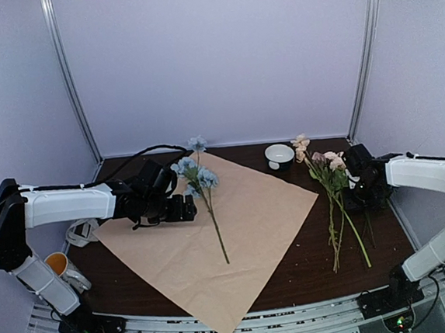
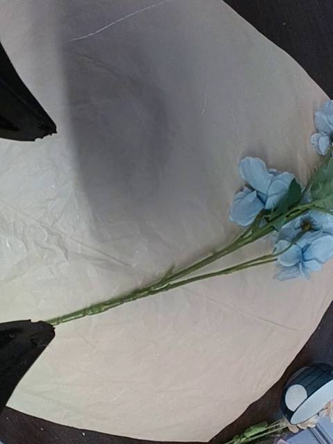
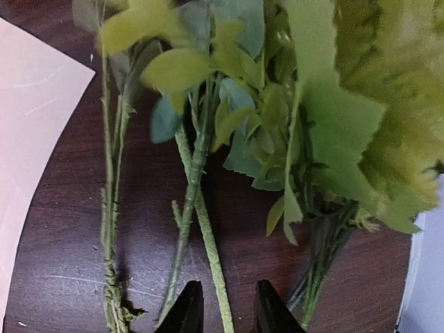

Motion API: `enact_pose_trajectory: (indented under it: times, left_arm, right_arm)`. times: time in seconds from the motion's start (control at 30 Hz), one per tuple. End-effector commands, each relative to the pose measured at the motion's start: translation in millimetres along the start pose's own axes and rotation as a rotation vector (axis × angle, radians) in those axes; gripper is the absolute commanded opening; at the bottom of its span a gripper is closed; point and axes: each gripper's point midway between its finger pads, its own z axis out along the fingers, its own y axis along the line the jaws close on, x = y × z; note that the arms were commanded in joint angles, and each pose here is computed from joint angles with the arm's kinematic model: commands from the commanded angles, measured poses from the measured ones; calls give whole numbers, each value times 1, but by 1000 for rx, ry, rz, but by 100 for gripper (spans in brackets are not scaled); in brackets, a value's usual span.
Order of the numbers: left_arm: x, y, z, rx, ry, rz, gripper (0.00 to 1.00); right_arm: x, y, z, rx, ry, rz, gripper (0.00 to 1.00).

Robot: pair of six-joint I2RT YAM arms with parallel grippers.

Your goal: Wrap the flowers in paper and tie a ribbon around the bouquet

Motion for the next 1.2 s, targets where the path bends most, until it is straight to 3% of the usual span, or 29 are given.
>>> enact_pose_trajectory:
  times: [0.0,0.13,0.27,0.43,0.57,0.7,0.87,0.93,1.07,1.17]
  left_arm:
    - [-8,-1,-5,16,-37,2,93]
    - [-7,2,-4,3,-36,12,93]
    - [-6,3,-4,2,-33,15,93]
    - [-9,-1,-1,9,-34,25,93]
    - [-10,-4,1,18,-34,34,93]
    - [-10,-4,5,26,-27,34,93]
    - [-10,1,5,19,-24,46,93]
    - [-13,2,5,18,-29,47,93]
    - [-14,1,5,28,-29,52,93]
    - [-13,0,8,33,-23,61,93]
  right_arm:
    - [9,12,25,-47,59,40,28]
    - [6,3,34,-4,45,77,35]
    - [-3,-1,33,15,34,84,34]
    - [-24,-15,0,55,-34,41,31]
    - [-25,-51,-19,173,-116,107,43]
    - [-17,-52,-3,145,-60,128,63]
    - [-7,-44,30,112,56,108,67]
    - [-4,-47,38,135,82,92,60]
    - [-12,-56,34,183,60,75,17]
    - [-18,-64,21,217,4,81,0]
